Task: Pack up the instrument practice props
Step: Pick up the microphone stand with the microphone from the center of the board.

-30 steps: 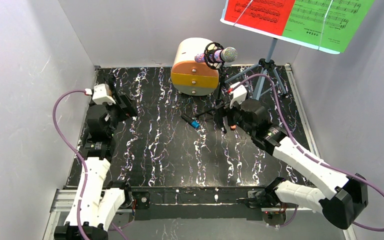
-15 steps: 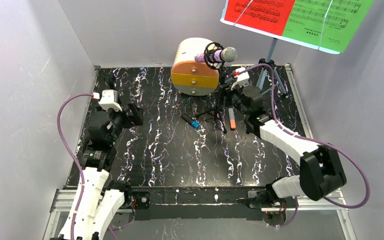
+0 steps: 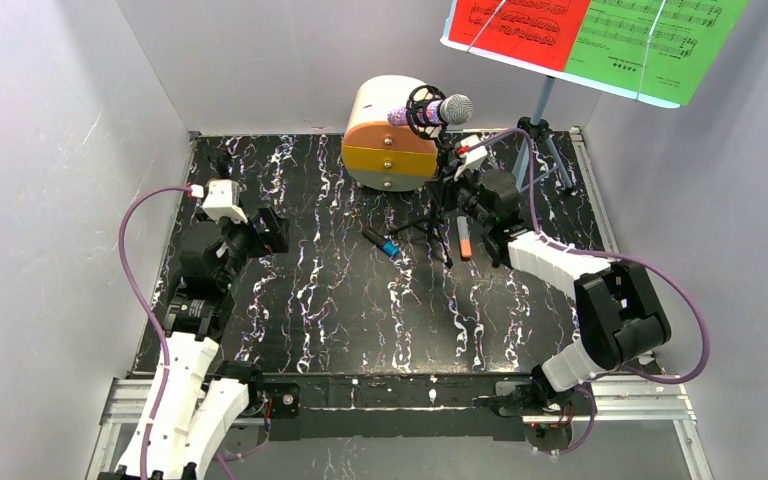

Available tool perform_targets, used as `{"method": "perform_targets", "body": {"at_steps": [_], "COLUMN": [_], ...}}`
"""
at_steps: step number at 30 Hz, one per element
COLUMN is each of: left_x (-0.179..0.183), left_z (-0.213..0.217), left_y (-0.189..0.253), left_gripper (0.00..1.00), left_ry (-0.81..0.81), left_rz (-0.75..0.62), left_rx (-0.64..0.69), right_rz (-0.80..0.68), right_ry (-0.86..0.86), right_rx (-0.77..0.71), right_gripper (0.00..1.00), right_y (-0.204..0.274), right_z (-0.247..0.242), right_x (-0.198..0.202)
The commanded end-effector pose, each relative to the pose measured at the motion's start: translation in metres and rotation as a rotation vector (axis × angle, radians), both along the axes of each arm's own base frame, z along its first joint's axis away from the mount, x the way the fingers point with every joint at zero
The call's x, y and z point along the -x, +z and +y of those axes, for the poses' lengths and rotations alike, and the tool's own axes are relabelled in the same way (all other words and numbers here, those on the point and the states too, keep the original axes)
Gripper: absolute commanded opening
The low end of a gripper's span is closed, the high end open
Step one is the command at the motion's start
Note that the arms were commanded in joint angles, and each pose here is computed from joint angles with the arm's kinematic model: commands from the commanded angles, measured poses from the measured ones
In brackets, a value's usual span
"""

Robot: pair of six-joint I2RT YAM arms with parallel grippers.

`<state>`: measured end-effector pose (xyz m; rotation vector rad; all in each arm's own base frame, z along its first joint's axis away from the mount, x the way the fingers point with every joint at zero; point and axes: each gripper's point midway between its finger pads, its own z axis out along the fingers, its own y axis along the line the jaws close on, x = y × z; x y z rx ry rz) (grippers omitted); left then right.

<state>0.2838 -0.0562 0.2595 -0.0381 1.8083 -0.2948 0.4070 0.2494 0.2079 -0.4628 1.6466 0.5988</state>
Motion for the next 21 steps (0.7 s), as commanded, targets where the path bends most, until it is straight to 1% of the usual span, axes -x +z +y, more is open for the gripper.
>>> {"method": "perform_targets", "body": {"at_steps": [1,5,12,21], "left_x": [0.001,0.001,0.000,0.000], "left_z": [-0.005,-0.006,-0.009,-0.010], "left_y": [-0.005,-0.008,-0.010,-0.010], "left_gripper": [0.98,0.98,0.98,0.98], "left_ry": [-0.029,-0.035,-0.051,-0.052], "left_rz": [0.012,0.020,0.022,0.024], "left_rx": [-0.004,0.000,0.001,0.002], "right_rz": [-0.140,-0.185,-0.269,-0.331], "right_ry": [0.053,0.050,0.060,0.083], "right_rx": [-0.025,-0.013,0.015,-0.006], "right_gripper": [0.21,0.02,0.01,0.01], "right_y": [0.039,0.054,0.083,0.108], "right_z": [0.009,0.007,0.001,0.002], "right_x": [-0.003,-0.001,0.008,0.044]}}
